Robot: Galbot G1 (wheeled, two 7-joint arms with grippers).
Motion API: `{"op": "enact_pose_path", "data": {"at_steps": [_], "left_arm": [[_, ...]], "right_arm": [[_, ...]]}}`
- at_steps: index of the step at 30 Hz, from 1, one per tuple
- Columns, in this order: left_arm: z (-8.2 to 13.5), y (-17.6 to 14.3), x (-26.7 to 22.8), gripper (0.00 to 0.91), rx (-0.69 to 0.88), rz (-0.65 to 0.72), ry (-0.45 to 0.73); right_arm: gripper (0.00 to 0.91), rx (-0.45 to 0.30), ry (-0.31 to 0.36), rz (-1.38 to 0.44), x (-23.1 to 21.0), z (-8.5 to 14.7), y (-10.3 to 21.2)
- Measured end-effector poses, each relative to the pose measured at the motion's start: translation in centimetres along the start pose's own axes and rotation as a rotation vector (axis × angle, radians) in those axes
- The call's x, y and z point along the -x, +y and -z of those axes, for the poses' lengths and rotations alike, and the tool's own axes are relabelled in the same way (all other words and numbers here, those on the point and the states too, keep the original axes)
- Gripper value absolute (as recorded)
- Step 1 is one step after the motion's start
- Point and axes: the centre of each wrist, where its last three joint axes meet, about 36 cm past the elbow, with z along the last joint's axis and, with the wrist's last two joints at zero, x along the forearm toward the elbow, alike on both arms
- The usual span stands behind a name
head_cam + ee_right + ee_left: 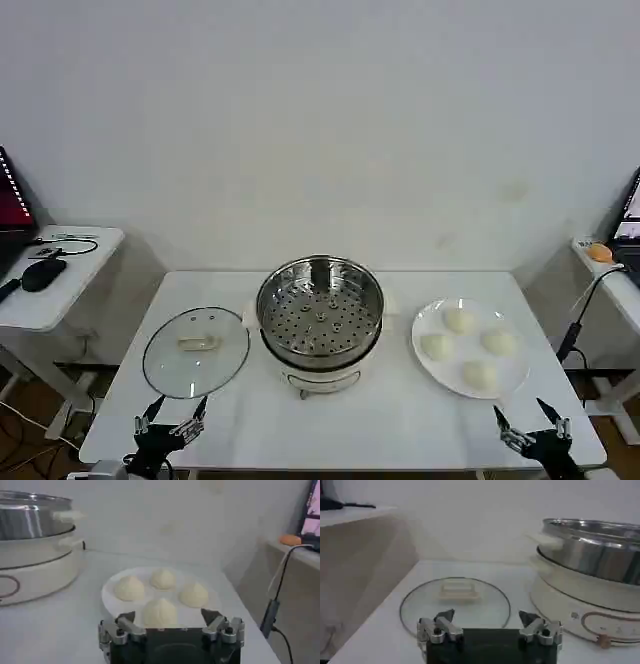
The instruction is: Take steamed baozi put them in steamer then cover it.
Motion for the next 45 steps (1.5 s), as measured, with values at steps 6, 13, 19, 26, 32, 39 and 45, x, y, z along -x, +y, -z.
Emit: {"op": "enact_pose_path", "data": {"at_steps": [6, 13, 19, 26, 32, 39, 45], "left_arm": [[0.2, -0.1, -0.2, 0.907, -0.001, -0.003, -0.003], [0.4, -0.4, -0.3, 0.907, -0.01, -0.003, -0.008], [0.4, -0.5, -0.1, 0.907, -0.011, -0.001, -0.012], [0.5, -0.5, -0.1, 0.907, -0.013, 0.001, -0.014], [0.7, -0.7, -0.1, 0.907, -0.013, -0.016, -0.009], [1.1, -0.7, 0.0, 0.907, -0.011, -0.01, -0.004], [1.3, -0.8, 0.1, 0.907, -0.003, -0.008, -0.005]], "right_arm": [[0.907, -0.092, -0.004, 0.014, 1.3, 1.0, -1.1], [0.907, -0.255, -0.01, 0.033, 4.2, 3.0, -3.3], [0.907, -0.426, -0.026, 0.048, 7.6, 5.7, -5.7], [0.907, -0.622, -0.048, 0.077, 11.4, 9.1, -7.9], [0.907, -0.773, -0.056, 0.116, 14.4, 11.5, -9.3], [0.907, -0.902, -0.048, 0.193, 18.5, 13.9, -10.1], [0.907, -0.994, -0.021, 0.281, 21.8, 15.8, -10.5]]}}
